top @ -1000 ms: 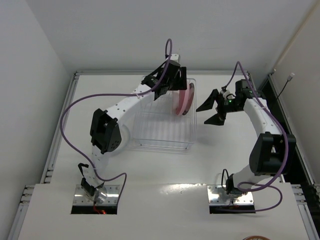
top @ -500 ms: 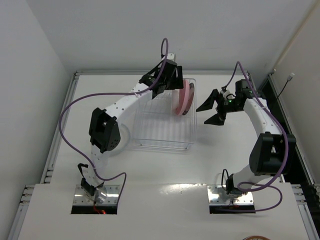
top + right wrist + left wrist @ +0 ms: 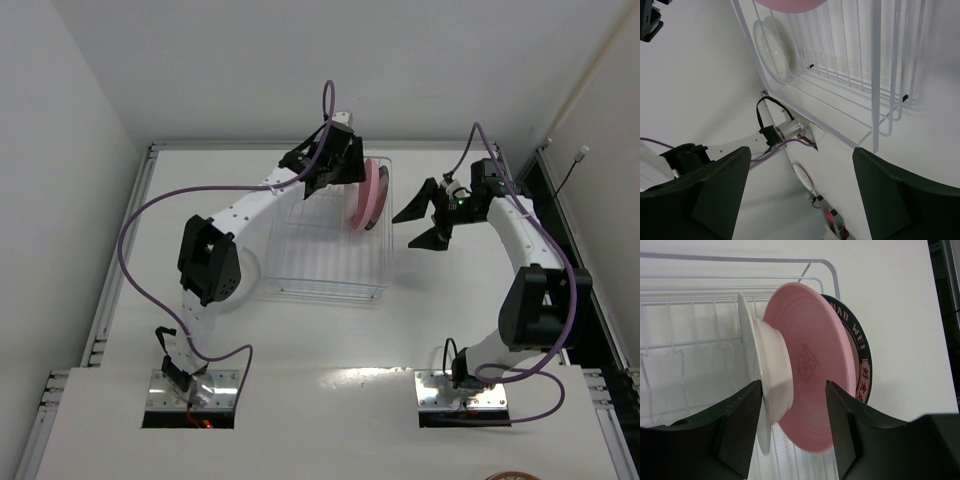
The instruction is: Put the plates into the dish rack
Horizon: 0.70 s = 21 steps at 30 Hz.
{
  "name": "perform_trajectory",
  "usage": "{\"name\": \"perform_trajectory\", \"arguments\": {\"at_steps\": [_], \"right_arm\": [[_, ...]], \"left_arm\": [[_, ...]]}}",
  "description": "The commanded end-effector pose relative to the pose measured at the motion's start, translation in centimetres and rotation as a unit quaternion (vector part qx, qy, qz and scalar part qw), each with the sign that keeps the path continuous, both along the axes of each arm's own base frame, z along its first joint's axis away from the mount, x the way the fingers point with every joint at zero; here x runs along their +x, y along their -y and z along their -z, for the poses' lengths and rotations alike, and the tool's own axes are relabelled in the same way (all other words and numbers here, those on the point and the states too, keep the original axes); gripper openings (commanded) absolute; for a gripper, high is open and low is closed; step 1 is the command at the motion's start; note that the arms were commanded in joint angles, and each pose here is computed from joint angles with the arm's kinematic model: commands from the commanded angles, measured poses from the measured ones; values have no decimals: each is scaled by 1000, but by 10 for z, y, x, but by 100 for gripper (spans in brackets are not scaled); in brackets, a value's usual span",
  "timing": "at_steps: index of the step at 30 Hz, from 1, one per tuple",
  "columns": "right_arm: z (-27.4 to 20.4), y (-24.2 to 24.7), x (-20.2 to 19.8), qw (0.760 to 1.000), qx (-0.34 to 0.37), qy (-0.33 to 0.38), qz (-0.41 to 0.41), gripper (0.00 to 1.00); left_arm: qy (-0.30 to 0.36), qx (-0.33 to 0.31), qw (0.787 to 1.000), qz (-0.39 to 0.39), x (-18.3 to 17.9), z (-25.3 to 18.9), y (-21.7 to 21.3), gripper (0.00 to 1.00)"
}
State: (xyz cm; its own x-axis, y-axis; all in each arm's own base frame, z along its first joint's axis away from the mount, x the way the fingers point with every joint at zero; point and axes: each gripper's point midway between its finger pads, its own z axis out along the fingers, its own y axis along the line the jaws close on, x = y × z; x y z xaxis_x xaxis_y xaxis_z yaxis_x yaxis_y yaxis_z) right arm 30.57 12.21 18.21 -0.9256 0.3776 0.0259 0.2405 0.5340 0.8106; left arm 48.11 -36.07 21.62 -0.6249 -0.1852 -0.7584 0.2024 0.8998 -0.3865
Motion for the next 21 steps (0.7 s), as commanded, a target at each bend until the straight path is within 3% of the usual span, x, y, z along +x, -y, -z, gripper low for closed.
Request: {"name": "perform_trajectory", "arguments": {"at_steps": [1,21], "right_arm": [[-6,-2,3,1000,4,23,-9,81],[-3,-2,1,1000,5,18,-9,81]], "left_arm": [[15,-37,999,12,2,-19,9,49],[-7,-89,995,55,-8,-12,37,45]]}}
